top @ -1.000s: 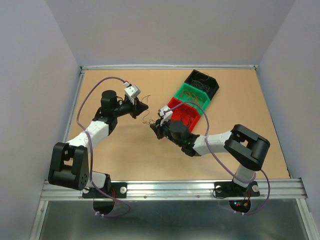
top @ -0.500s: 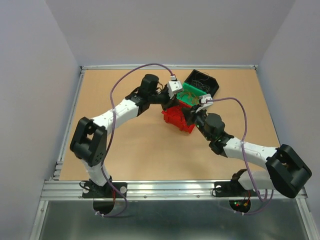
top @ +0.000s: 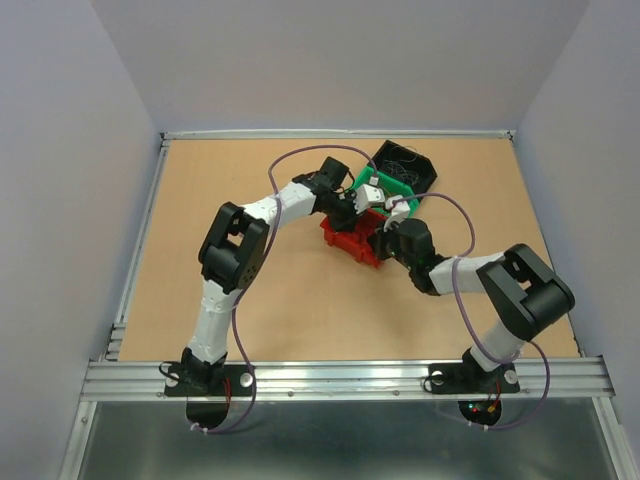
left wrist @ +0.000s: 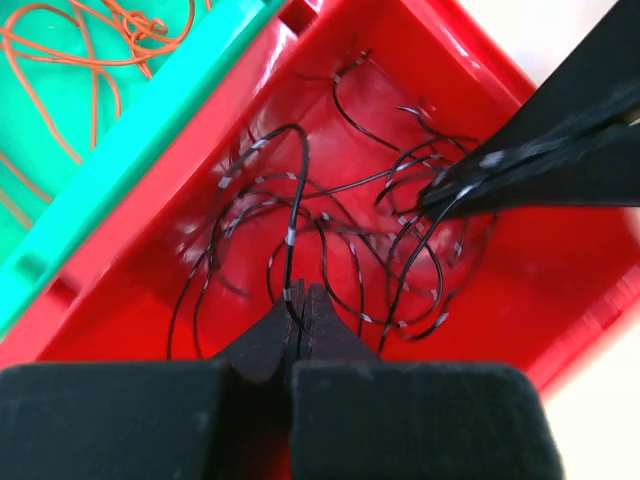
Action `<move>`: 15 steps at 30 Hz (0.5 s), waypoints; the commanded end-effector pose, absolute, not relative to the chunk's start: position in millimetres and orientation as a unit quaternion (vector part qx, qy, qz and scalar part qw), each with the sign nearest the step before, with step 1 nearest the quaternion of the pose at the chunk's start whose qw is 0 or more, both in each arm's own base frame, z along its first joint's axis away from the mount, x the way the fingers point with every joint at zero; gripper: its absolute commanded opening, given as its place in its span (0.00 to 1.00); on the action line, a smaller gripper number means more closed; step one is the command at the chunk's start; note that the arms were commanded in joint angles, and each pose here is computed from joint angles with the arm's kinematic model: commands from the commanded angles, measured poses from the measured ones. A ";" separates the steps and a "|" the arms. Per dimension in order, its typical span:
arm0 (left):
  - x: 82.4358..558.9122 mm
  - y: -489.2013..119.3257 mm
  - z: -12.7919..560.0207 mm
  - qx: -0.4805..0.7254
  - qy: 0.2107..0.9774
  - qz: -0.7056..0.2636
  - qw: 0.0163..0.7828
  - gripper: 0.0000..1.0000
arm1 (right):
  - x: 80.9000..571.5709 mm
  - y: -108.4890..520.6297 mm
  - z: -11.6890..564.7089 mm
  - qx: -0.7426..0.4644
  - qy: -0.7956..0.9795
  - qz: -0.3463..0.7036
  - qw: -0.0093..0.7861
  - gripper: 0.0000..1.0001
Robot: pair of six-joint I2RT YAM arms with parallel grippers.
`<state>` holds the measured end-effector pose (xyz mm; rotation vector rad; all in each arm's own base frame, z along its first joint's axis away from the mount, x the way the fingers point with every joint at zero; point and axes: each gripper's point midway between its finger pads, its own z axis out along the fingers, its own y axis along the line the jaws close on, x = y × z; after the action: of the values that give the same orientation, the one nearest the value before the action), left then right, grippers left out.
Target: Untangle the cables
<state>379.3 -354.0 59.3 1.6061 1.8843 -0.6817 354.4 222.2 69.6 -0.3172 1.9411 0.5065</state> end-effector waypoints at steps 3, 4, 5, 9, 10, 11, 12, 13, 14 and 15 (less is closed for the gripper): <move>380.7 -343.6 70.6 0.616 0.702 -0.216 0.286 0.09 | 382.3 244.4 84.5 -0.170 0.780 0.227 0.558 0.01; 383.2 -344.3 75.9 0.614 0.698 -0.214 0.299 0.20 | 384.3 246.0 84.5 -0.172 0.779 0.228 0.559 0.00; 383.0 -344.6 89.4 0.612 0.693 -0.214 0.315 0.24 | 385.3 245.9 82.7 -0.171 0.780 0.227 0.558 0.00; 379.6 -344.9 111.9 0.605 0.686 -0.217 0.341 0.36 | 384.4 247.1 81.8 -0.165 0.778 0.235 0.558 0.01; 378.3 -345.1 116.5 0.604 0.685 -0.220 0.344 0.38 | 384.5 246.5 85.0 -0.163 0.776 0.237 0.562 0.01; 376.8 -345.2 125.6 0.601 0.683 -0.222 0.350 0.40 | 383.4 245.9 85.9 -0.162 0.775 0.237 0.563 0.01; 375.8 -344.3 128.5 0.600 0.683 -0.224 0.352 0.41 | 383.2 245.2 87.5 -0.161 0.773 0.237 0.565 0.01; 373.9 -343.7 132.5 0.598 0.683 -0.226 0.354 0.44 | 383.1 244.6 91.9 -0.159 0.770 0.238 0.570 0.01; 371.5 -344.1 142.9 0.597 0.678 -0.228 0.363 0.45 | 382.7 244.4 93.4 -0.158 0.769 0.239 0.571 0.01; 368.9 -342.3 143.5 0.596 0.679 -0.230 0.362 0.49 | 382.0 244.6 94.9 -0.159 0.768 0.240 0.573 0.01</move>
<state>374.9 -329.7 69.0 1.5950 1.9226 -0.5399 378.0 244.3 79.4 -0.3748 1.8460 0.5565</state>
